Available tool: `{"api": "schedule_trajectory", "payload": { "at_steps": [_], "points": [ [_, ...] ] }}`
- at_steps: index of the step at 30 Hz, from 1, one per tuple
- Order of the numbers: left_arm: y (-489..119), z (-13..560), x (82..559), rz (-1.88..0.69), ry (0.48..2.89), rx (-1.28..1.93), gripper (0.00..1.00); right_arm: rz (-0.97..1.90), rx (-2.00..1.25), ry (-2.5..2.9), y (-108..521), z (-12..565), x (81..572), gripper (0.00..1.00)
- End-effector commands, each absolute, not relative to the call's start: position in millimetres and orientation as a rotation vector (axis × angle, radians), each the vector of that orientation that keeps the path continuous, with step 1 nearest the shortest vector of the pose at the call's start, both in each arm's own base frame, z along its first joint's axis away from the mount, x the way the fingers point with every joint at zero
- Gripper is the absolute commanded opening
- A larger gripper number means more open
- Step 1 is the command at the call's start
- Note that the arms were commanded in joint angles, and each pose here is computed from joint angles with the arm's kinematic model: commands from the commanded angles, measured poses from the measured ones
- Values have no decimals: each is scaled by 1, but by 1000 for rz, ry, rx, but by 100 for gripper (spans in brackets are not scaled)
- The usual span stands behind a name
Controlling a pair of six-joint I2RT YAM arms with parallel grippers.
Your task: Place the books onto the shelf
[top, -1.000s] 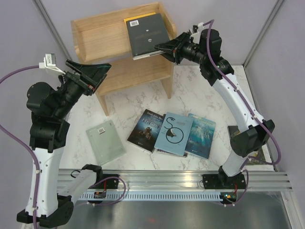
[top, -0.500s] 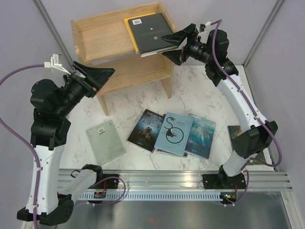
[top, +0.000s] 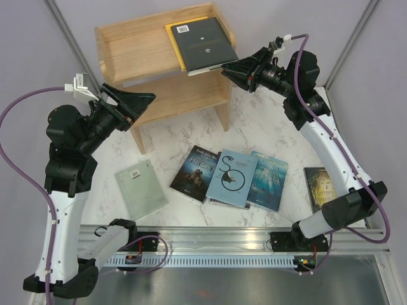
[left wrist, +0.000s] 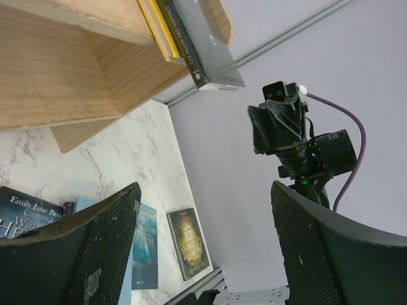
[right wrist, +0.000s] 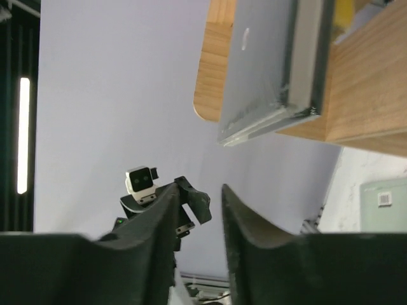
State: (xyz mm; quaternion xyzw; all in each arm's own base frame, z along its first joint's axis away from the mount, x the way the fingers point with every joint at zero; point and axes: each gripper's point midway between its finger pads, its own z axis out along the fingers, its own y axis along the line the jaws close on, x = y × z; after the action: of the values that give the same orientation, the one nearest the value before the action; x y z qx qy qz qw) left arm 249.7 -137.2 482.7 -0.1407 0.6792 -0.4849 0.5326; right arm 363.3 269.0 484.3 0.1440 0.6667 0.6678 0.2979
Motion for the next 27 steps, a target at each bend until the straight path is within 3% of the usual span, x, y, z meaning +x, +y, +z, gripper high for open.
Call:
{"api": "schedule_trajectory", "payload": {
  "at_steps": [1,3,14,27],
  "points": [
    [-137,483,248,-1146,1602,-287,85,1794,303,1719,269,503,355,31],
    [-137,481,245,-1144,1599,-289,85,1797,300,1723,270,502,357,18],
    [-131,481,239,-1107,1588,-294,85,1810,322,1760,284,485,381,11],
    [-125,476,243,-1038,1609,-285,86,1861,308,1700,300,494,418,10]
  ]
}}
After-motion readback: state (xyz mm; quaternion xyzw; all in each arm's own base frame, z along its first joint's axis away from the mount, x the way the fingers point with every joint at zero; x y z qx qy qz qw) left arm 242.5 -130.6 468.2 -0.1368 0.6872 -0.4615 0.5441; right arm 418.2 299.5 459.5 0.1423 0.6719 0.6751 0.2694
